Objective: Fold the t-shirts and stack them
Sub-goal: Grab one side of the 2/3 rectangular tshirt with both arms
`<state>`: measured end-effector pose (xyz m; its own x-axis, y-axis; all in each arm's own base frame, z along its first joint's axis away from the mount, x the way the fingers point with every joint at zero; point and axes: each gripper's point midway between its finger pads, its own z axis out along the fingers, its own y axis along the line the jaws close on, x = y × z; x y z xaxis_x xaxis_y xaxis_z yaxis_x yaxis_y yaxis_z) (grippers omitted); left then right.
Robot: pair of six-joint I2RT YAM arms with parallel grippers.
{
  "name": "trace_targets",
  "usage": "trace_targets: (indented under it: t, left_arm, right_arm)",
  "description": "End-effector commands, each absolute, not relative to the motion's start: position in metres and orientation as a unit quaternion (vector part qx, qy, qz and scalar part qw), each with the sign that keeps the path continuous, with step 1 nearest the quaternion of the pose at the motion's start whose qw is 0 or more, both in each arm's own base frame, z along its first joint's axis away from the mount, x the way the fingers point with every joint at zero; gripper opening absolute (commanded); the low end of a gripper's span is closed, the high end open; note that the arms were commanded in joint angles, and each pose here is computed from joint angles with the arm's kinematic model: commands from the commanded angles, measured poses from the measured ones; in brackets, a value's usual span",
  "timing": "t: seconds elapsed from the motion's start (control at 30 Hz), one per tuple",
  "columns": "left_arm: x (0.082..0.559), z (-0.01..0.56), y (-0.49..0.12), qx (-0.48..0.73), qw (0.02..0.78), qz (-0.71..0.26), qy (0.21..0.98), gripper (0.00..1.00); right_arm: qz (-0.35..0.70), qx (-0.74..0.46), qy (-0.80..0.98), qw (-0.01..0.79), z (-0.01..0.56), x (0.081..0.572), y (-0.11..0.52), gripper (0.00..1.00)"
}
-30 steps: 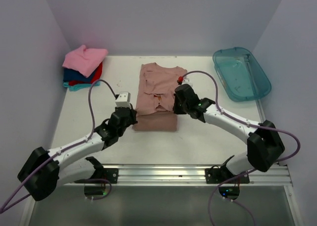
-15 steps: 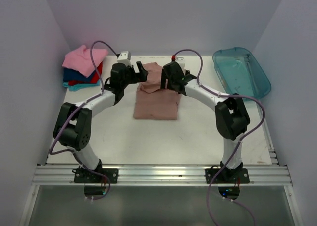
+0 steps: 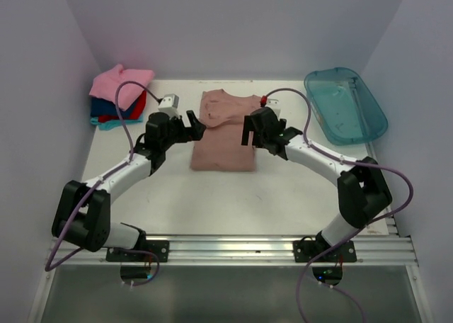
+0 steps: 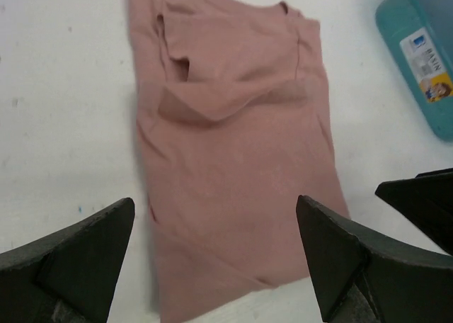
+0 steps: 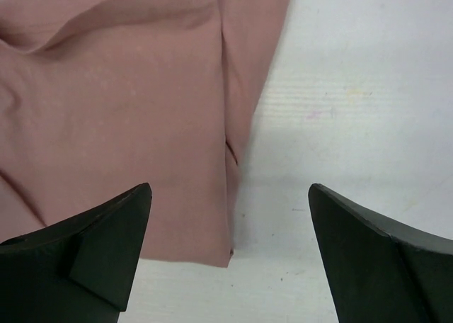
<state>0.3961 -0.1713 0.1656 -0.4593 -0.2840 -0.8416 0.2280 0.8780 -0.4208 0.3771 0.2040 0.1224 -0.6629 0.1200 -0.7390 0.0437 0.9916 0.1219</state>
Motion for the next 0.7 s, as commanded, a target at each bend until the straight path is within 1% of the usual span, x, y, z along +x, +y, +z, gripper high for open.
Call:
trace_targets:
  t: [0.0,0.13,0.27,0.47,0.5,0.57,0.6,0.67]
  left_arm:
    - [0.363,0.132,-0.163,-0.038,0.473,-0.243,0.846,1.00]
    - [0.334,0.085,-0.151,-0.048,0.429,-0.223,0.874,1.00]
    - [0.318,0.066,-0.150,-0.047,0.413,-0.226,0.881,1.00]
    - [0.309,0.048,-0.148,-0.040,0.402,-0.225,0.887,1.00]
    - [0.310,0.048,-0.150,-0.038,0.403,-0.229,0.885,1.00]
    - [0.307,0.042,-0.151,-0.038,0.396,-0.233,0.887,1.00]
    - [0.307,0.039,-0.151,-0.040,0.395,-0.234,0.888,1.00]
    - [0.304,0.035,-0.155,-0.038,0.388,-0.245,0.888,1.00]
  right_arm:
    - [0.128,0.076,0.912,0.382,0.113,0.364,0.214,0.95]
    - [0.187,0.101,0.914,0.345,0.084,0.349,0.217,0.88]
    - [0.219,0.111,0.913,0.324,0.063,0.335,0.223,0.77]
    - [0.236,0.125,0.914,0.306,0.043,0.332,0.226,0.70]
    - [0.245,0.126,0.913,0.299,0.041,0.331,0.228,0.66]
    - [0.257,0.128,0.911,0.295,0.039,0.330,0.231,0.62]
    - [0.258,0.131,0.912,0.292,0.037,0.329,0.232,0.56]
    - [0.258,0.135,0.912,0.290,0.034,0.327,0.231,0.50]
